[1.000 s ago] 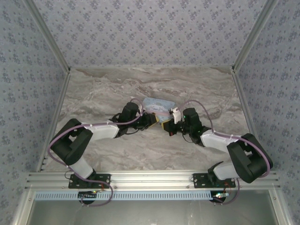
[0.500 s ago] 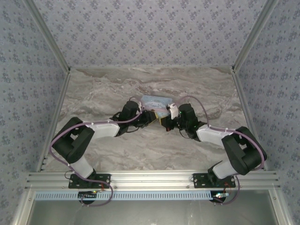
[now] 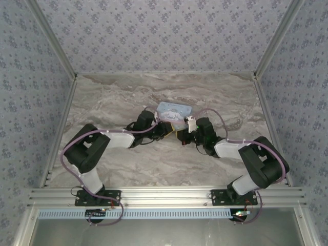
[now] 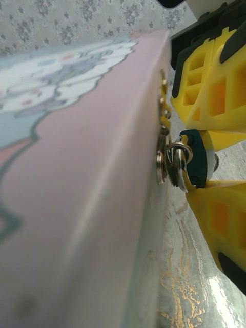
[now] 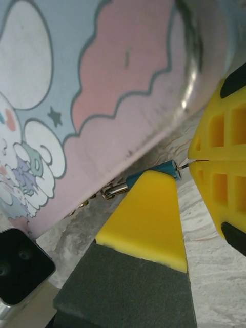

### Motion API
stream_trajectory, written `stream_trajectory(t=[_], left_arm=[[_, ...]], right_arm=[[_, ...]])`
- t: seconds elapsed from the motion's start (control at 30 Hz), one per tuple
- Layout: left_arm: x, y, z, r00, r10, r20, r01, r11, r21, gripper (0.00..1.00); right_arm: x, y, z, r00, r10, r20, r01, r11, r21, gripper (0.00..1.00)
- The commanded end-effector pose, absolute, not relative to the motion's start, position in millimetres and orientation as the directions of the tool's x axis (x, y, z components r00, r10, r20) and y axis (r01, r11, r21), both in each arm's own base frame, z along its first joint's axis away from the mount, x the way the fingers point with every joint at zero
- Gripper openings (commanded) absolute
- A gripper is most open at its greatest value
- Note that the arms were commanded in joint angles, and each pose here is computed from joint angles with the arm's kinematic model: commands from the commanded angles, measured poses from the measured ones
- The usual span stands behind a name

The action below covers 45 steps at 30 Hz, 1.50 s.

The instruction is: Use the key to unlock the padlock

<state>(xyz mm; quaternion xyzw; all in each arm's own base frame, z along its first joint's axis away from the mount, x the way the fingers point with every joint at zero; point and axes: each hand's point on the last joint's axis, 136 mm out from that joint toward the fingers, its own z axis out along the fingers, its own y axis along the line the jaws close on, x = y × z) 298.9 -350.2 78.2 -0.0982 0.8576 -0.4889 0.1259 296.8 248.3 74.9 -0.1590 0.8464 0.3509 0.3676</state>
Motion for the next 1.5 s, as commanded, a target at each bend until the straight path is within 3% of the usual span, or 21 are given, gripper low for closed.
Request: stream_trajectory(t=[0.0,0.23,0.4,0.63,1.13,1.47], left_arm=[[284,-378,93,-0.974,-0.202,-0.098,0.003,0.424,-0.906,0.23],[287,-372,76,-0.971,-0.226,-0.082,-0.028,0.444,-0.895,0.31],[291,-356,78,-0.955,-0.280,-0.100,-0.036,0.441,-0.897,0.47],[293,-334,85,-0.934,-0.334,-0.124,-0.048,0.462,-0.886,0.60],[300,-340,82,-0.923,-0.384,-0.042,-0.117,0.382,-0.917,0.49],[298,-349,74,-0.922,-0.388,-0.002,-0.153,0.369,-0.917,0.44]], right_arm=[[304,258,87,-0.650,0.085,-0.755,-0.514,0.682,0.520,0.00],[296,257,57,-0.705,0.127,-0.698,-0.429,0.707,0.562,0.00],[293,255,56,-0.718,0.157,-0.678,-0.391,0.715,0.579,0.00],[293,254,57,-0.759,0.250,-0.601,-0.289,0.698,0.656,0.00],[293,253,71,-0.811,0.372,-0.452,-0.138,0.628,0.766,0.00],[295,257,75,-0.821,0.394,-0.414,-0.112,0.600,0.792,0.00]])
